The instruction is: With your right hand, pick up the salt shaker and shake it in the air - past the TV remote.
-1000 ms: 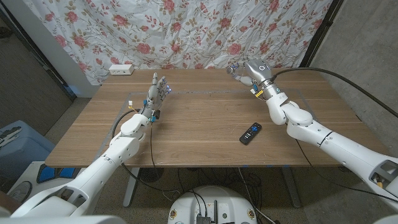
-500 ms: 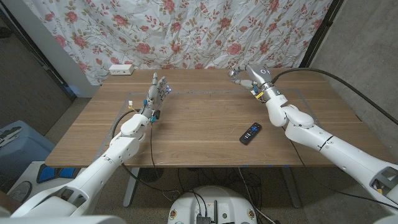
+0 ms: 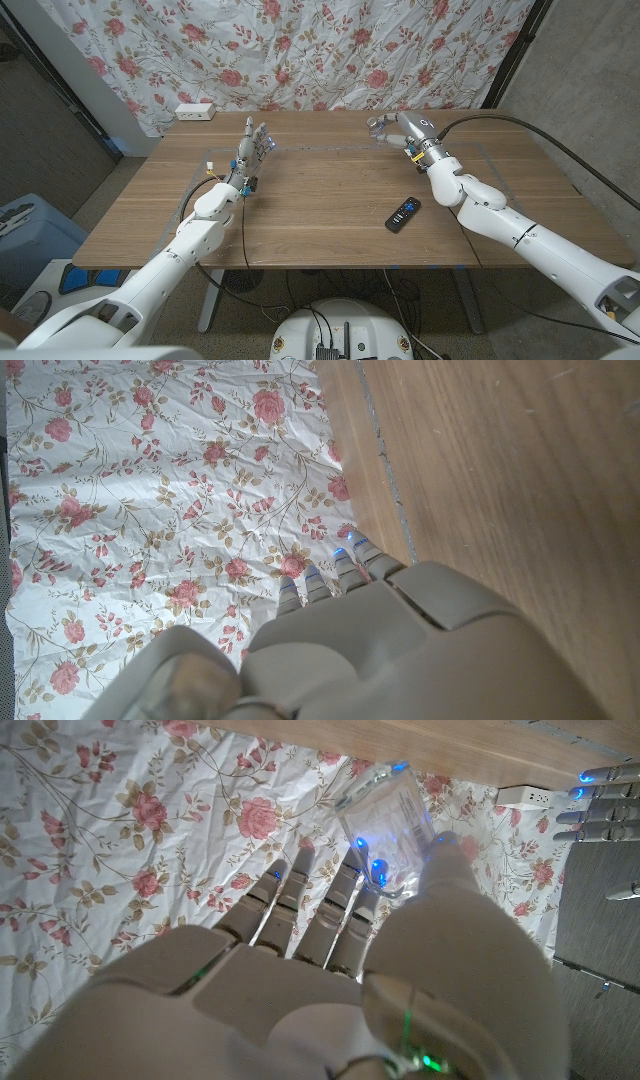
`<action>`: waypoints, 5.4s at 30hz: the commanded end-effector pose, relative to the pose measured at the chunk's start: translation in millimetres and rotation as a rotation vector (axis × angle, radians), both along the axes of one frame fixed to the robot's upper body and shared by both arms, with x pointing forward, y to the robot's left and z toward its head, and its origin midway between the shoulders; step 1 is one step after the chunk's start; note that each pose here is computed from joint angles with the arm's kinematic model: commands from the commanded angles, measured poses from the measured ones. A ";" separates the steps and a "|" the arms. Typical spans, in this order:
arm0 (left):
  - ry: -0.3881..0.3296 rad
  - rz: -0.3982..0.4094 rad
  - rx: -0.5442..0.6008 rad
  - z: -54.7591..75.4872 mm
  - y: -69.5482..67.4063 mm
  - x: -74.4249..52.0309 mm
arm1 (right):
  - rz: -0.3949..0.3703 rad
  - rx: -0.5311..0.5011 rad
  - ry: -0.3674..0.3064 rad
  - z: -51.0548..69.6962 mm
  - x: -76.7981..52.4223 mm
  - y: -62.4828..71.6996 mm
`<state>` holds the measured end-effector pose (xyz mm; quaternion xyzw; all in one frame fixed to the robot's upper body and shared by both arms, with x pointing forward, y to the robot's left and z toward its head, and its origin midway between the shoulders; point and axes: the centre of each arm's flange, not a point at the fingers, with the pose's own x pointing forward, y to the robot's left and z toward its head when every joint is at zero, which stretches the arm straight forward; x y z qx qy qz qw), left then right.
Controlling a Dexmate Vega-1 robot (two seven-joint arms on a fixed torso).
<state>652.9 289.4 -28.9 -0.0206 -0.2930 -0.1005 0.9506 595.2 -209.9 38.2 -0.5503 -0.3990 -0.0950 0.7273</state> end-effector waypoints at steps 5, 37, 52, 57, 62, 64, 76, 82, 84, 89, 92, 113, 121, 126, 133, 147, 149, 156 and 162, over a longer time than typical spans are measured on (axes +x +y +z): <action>0.001 0.000 0.000 -0.2 0.0 0.1 | 0.014 0.082 0.105 -27.3 7.3 -1.3; 0.000 0.000 0.000 -0.1 0.0 0.1 | 0.047 0.154 0.243 -72.1 20.5 6.5; 0.000 0.000 0.000 -0.2 0.0 0.1 | 0.057 0.205 0.255 -87.2 24.8 6.9; 0.000 0.000 0.000 -0.2 0.0 0.1 | 0.060 0.206 0.256 -91.1 26.0 7.9; 0.000 0.000 0.000 -0.2 0.0 0.1 | 0.063 0.210 0.259 -94.6 27.4 7.9; 0.000 0.000 0.000 -0.2 0.0 0.1 | 0.064 0.209 0.262 -95.7 28.0 8.0; 0.000 0.000 0.000 -0.2 0.0 0.1 | 0.062 0.210 0.281 -102.2 31.9 8.6; 0.000 0.000 0.000 -0.1 0.0 0.1 | 0.067 0.211 0.290 -103.5 33.7 7.9; 0.000 0.000 0.000 -0.1 0.1 0.1 | 0.066 0.211 0.292 -103.7 34.2 8.0; 0.000 0.000 0.000 -0.1 0.2 0.0 | 0.073 0.206 0.308 -103.9 36.5 7.5; 0.000 0.000 0.000 -0.1 0.2 0.0 | 0.075 0.202 0.314 -103.8 37.8 6.8; 0.000 0.000 0.000 -0.2 0.1 0.0 | 0.111 0.184 0.351 -96.9 44.1 6.3; 0.000 0.000 0.000 -0.1 0.2 0.0 | 0.131 0.167 0.357 -92.3 46.0 7.3; 0.000 0.000 0.000 -0.2 0.1 0.1 | 0.142 0.158 0.373 -89.9 47.6 6.7; 0.000 0.000 0.000 -0.2 0.1 0.1 | 0.167 0.137 0.392 -86.5 47.8 5.0; 0.000 0.000 0.000 -0.3 0.2 0.2 | 0.272 0.110 0.429 -79.2 52.9 -1.6; 0.000 0.000 0.000 -0.3 0.2 0.2 | 0.292 0.110 0.433 -77.7 53.8 -3.1; 0.000 0.000 0.000 -0.2 0.2 0.1 | 0.346 0.178 0.435 -72.9 55.0 -11.4; 0.000 0.000 0.000 -0.1 0.2 0.1 | 0.391 0.266 0.423 -65.1 56.9 -18.3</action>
